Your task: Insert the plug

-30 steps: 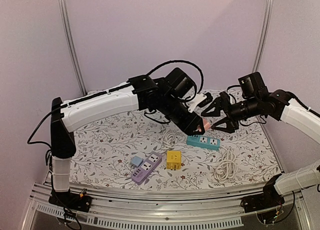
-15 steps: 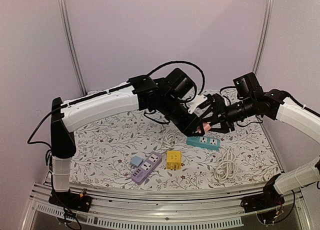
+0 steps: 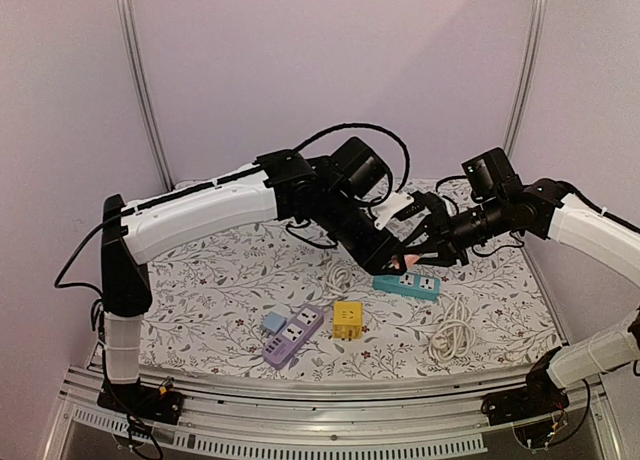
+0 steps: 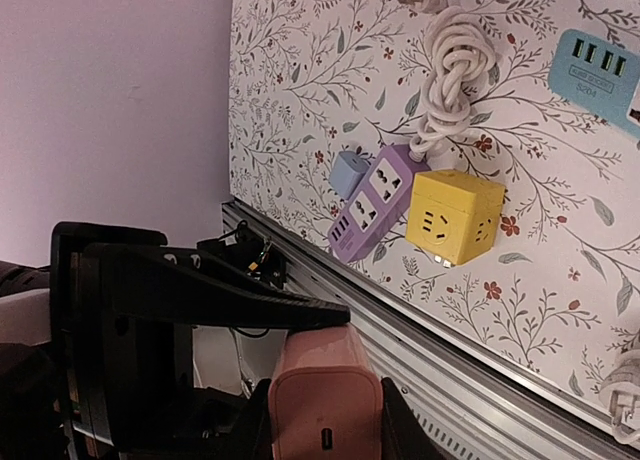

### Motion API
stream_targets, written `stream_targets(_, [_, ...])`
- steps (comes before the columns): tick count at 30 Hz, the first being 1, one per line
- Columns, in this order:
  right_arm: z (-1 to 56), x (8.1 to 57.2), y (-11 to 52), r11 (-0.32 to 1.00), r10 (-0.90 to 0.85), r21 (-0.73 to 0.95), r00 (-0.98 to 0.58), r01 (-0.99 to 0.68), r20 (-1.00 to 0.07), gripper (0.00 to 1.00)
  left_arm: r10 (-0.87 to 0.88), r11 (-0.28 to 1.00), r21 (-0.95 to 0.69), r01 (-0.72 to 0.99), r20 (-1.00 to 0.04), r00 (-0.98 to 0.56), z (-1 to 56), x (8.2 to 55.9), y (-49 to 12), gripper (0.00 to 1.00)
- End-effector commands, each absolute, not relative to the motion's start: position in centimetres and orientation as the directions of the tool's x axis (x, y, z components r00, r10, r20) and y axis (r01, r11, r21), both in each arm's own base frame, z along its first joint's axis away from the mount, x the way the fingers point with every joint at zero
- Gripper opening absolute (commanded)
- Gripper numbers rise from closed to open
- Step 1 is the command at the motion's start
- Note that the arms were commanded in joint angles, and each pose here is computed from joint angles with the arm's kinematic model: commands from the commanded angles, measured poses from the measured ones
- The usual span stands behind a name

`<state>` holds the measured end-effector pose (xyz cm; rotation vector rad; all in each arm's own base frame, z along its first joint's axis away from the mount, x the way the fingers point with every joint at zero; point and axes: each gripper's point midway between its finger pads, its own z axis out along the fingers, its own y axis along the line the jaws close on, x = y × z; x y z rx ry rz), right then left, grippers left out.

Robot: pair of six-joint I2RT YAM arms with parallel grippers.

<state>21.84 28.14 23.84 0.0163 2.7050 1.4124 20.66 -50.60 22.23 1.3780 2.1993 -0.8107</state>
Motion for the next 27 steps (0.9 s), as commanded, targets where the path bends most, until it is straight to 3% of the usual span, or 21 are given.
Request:
stream_targets(1, [24.4, 21.3, 29.1, 0.546, 0.005, 0.835, -0.997, -0.062, -0.077, 0.16, 0.664, 0.341, -0.212, 0.916, -0.636, -0.394, 22.2, 20.7, -51.1, 0.28])
stream_targets(5, [24.6, 21.5, 28.9, 0.557, 0.002, 0.825, -0.994, -0.090, -0.110, 0.07, 0.651, 0.365, -0.189, 0.911, -0.648, -0.395, 22.7, 21.0, -50.6, 0.63])
stream_targets(6, [24.9, 21.6, 28.7, 0.565, -0.002, 0.817, -0.990, -0.115, -0.138, 0.01, 0.647, 0.382, -0.175, 0.907, -0.650, -0.398, 22.9, 21.3, -50.2, 0.76])
stream_targets(8, [24.9, 21.8, 28.2, 0.597, -0.013, 0.788, -0.984, -0.151, -0.179, 0.00, 0.640, 0.412, -0.152, 0.898, -0.653, -0.404, 23.2, 21.6, -49.4, 0.97])
stream_targets(18, [24.4, 24.7, 25.5, 0.750, -0.201, 0.501, -0.870, -0.432, -0.449, 0.00, 0.590, 0.546, -0.068, 0.835, -0.677, -0.441, 24.8, 21.3, -42.3, 1.00])
stream_targets(27, [23.9, 26.5, 24.1, 0.698, -0.471, 0.187, -0.640, -0.691, -0.608, 0.00, 0.537, 0.660, -0.076, 0.747, -0.648, -0.540, 22.9, 19.8, -36.0, 1.00])
